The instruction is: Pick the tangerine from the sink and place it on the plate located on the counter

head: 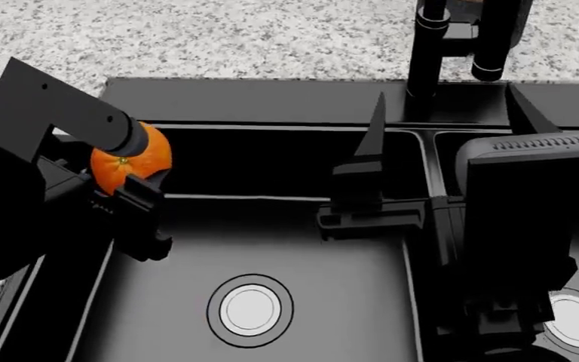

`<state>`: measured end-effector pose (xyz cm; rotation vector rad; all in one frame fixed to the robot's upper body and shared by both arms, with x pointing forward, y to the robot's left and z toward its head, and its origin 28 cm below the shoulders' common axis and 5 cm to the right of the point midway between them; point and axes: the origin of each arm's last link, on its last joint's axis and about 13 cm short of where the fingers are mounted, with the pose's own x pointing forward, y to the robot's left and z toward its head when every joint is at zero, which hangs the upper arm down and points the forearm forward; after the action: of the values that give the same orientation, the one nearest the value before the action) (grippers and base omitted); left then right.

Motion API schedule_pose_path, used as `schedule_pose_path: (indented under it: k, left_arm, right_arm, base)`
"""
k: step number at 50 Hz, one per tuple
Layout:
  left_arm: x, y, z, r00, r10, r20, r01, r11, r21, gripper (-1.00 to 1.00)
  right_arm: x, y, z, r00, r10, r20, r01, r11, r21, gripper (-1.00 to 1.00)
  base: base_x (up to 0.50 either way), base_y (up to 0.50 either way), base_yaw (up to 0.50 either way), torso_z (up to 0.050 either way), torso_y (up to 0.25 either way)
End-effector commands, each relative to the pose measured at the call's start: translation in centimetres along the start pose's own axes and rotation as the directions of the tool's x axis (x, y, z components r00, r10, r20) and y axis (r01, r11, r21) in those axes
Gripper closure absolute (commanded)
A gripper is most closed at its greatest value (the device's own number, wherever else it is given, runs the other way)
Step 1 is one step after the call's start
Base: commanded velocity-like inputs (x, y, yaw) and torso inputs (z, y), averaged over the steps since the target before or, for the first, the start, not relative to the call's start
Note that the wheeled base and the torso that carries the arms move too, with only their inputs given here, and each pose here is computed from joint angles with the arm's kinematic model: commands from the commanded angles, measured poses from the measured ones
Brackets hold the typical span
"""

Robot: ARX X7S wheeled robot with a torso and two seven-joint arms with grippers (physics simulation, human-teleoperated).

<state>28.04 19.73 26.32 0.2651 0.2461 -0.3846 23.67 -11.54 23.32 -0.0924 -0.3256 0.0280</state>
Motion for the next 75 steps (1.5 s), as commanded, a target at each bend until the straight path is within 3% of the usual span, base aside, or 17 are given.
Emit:
schedule_pose_path:
  k: [1, 21, 29, 75]
  left_arm:
    - [0.07, 0.03, -0.11, 1.000, 0.002, 0.011, -0.002, 1.000, -0.017, 1.00]
    - [0.05, 0.07, -0.05, 1.000, 0.000, 0.018, 0.000, 1.000, -0.017, 1.00]
    - [0.05, 0.05, -0.08, 1.000, 0.010, 0.026, -0.010, 1.000, -0.007, 1.00]
    - [0.28, -0.06, 0.01, 1.000, -0.010, 0.023, 0.010, 1.000, 0.002, 1.00]
  right_arm:
    - [0.07, 0.05, -0.07, 1.000, 0.002, -0.005, -0.002, 1.000, -0.001, -1.00]
    - [-0.05, -0.02, 0.03, 1.000, 0.003, -0.003, -0.003, 1.000, 0.000, -1.00]
    - [-0.03, 0.05, -0.05, 1.000, 0.017, -0.018, -0.017, 1.000, 0.001, -1.00]
    - [-0.04, -0.01, 0.01, 1.000, 0.021, -0.018, -0.021, 1.000, 0.012, -1.00]
  base:
    - [0.00, 0.00, 0.00, -0.023, 0.240]
    - [0.00, 0.00, 0.00, -0.023, 0.239]
    - [0.00, 0.00, 0.00, -0.002, 0.020]
    - [-0.13, -0.50, 0.00, 0.000, 0.000]
